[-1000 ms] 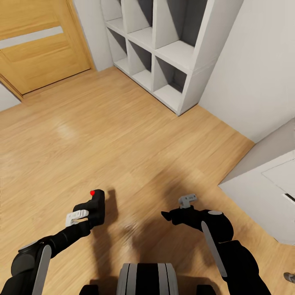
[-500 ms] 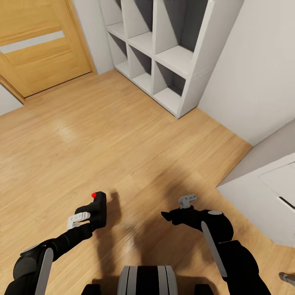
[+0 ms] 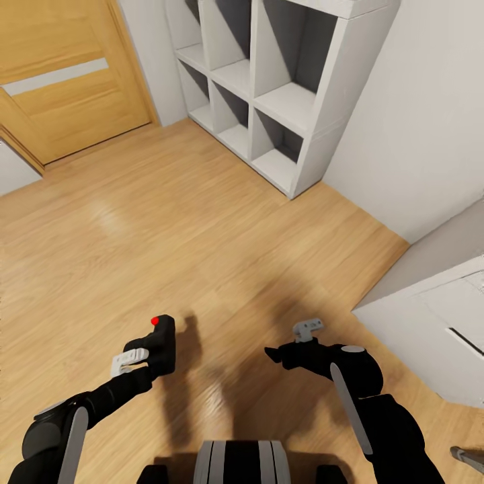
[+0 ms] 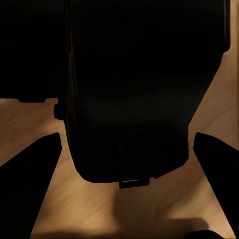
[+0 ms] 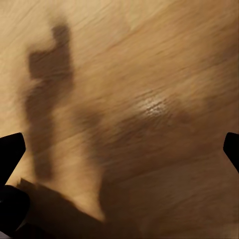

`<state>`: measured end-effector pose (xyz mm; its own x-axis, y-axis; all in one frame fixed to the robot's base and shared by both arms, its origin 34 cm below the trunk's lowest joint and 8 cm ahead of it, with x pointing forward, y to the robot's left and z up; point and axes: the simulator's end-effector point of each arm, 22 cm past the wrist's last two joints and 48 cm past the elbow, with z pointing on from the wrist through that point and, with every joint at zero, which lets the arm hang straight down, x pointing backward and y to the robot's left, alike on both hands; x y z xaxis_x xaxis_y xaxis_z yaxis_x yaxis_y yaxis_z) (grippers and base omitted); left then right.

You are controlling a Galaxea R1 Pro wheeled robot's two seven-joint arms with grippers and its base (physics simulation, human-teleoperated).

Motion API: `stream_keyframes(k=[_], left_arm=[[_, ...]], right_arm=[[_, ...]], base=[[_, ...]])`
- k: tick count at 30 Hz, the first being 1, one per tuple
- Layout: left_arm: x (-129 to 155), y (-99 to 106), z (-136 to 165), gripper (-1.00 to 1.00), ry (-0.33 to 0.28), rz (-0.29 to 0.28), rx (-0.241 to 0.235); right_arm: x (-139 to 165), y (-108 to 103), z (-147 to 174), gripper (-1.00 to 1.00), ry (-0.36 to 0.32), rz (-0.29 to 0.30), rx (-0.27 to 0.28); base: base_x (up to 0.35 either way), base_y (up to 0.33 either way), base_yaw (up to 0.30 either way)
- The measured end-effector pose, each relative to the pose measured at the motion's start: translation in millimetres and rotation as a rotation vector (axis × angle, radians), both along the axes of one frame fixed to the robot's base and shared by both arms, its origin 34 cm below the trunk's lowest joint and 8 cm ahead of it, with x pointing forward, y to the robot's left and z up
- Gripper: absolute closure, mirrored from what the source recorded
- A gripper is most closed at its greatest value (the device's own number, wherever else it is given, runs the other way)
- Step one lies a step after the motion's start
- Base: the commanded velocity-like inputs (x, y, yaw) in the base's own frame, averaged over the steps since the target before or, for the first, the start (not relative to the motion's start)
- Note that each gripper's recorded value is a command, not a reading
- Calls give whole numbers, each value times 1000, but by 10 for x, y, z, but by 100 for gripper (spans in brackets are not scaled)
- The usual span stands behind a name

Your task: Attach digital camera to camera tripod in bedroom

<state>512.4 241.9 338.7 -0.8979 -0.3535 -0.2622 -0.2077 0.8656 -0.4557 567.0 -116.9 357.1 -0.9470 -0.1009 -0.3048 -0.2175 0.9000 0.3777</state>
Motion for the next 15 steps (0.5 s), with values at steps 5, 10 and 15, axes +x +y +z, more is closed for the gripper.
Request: stream_keyframes(k=[5, 10, 15], left_arm=[[24, -3, 119, 100, 1, 0, -2], [59, -1, 250, 100, -3, 0, -2], [99, -2, 385, 100, -9, 0, -3]], right_arm=[[32, 2, 125, -100, -4, 1, 0], [69, 3, 261, -100, -9, 1, 0], [107, 3, 400, -100, -16, 1, -1]], base=[[0, 0, 0], [0, 0, 0], [0, 0, 0]])
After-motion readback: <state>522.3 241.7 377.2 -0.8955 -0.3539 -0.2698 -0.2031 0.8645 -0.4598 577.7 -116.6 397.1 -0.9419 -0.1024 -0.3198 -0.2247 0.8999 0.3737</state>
